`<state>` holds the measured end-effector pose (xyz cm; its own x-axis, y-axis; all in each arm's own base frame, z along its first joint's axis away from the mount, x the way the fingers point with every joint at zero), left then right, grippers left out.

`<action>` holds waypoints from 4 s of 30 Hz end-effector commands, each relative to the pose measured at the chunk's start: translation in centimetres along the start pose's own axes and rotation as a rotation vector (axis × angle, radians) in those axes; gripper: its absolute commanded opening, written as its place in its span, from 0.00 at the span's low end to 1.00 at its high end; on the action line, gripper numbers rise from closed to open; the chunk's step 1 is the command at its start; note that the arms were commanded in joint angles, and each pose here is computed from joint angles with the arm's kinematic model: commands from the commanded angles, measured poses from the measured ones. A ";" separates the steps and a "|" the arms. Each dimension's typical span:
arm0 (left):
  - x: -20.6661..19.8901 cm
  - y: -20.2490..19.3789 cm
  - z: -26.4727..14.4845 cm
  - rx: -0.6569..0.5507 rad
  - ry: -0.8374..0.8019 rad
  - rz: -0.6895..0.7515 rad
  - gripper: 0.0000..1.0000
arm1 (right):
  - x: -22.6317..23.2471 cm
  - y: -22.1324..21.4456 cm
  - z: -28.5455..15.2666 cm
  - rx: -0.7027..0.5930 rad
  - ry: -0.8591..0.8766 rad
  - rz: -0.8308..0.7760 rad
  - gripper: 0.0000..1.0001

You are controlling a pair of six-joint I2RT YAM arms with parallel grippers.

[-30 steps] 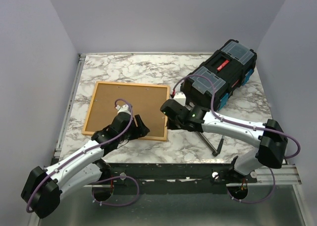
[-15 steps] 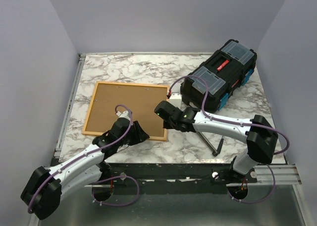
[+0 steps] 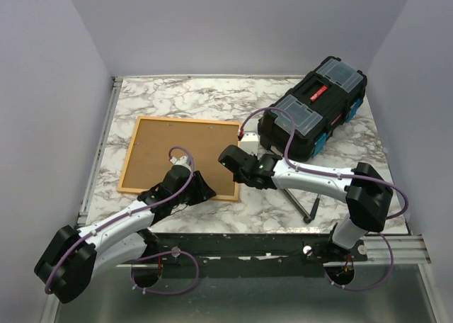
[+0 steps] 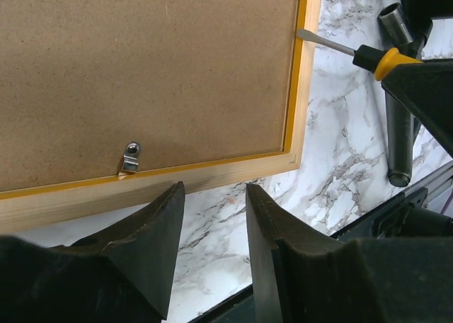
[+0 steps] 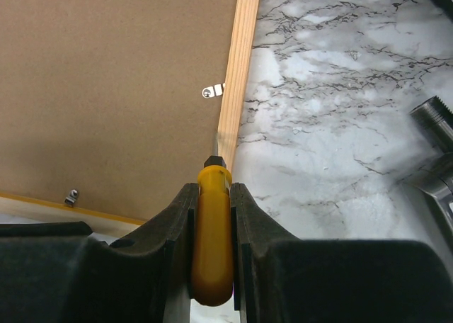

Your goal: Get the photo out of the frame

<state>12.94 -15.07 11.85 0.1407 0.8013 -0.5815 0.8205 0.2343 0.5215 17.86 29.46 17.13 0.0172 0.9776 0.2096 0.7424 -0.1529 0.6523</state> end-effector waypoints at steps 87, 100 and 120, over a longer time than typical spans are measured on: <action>-7.8 -1.0 4.7 0.262 0.047 1.017 0.62 | -14.1 7.0 -17.3 -0.504 0.189 0.129 0.01; -8.4 -2.1 7.0 0.245 0.218 1.075 0.33 | -14.2 7.0 -17.4 -0.506 0.194 0.140 0.01; -11.4 0.9 11.9 0.259 0.262 0.702 0.21 | -14.3 7.2 -17.7 -0.506 0.198 0.157 0.01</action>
<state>16.50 -29.87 11.63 0.6792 0.7108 0.1829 0.5387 -0.6521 0.5335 11.19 12.38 31.66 -0.0923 0.8954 0.4356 0.3420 -0.3824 0.8584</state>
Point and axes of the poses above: each gripper's point midway between its finger pads, its own z axis out along the fingers, its own x axis along the line the jaws close on, y = z × x, the point moved 10 cm from there along -z, back along the fingers, and after that the axes turned 8 degrees about z, right-handed, at the moved point
